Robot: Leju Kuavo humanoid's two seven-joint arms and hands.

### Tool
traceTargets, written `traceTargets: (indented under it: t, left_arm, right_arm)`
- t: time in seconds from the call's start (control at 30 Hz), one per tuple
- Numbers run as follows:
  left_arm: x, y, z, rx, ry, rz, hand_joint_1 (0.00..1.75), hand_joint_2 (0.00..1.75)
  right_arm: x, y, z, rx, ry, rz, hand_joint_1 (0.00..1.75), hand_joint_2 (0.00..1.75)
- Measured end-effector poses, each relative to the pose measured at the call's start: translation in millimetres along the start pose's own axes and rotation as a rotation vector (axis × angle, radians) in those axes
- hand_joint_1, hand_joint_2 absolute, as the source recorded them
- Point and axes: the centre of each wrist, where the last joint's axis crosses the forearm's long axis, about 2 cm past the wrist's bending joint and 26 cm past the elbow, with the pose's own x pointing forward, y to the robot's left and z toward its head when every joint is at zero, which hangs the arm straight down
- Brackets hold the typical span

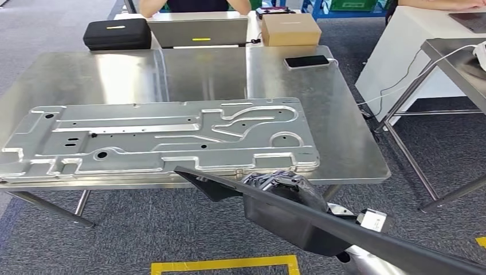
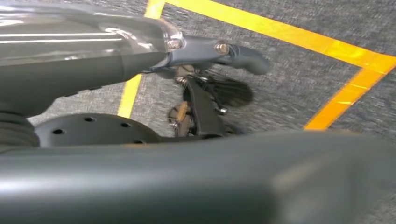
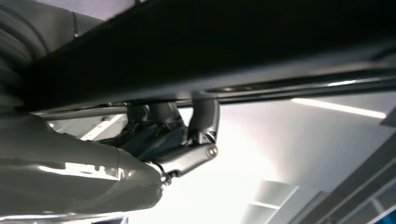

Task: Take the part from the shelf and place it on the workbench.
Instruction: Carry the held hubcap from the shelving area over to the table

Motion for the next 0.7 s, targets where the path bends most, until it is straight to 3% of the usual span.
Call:
traceTargets:
  t: [0.7]
  left_arm:
    - [4, 10, 0, 0.011, -0.014, -0.019, 0.0, 0.0]
  right_arm:
    - [-1, 3, -1, -0.013, -0.026, -0.016, 1.75, 1.75]
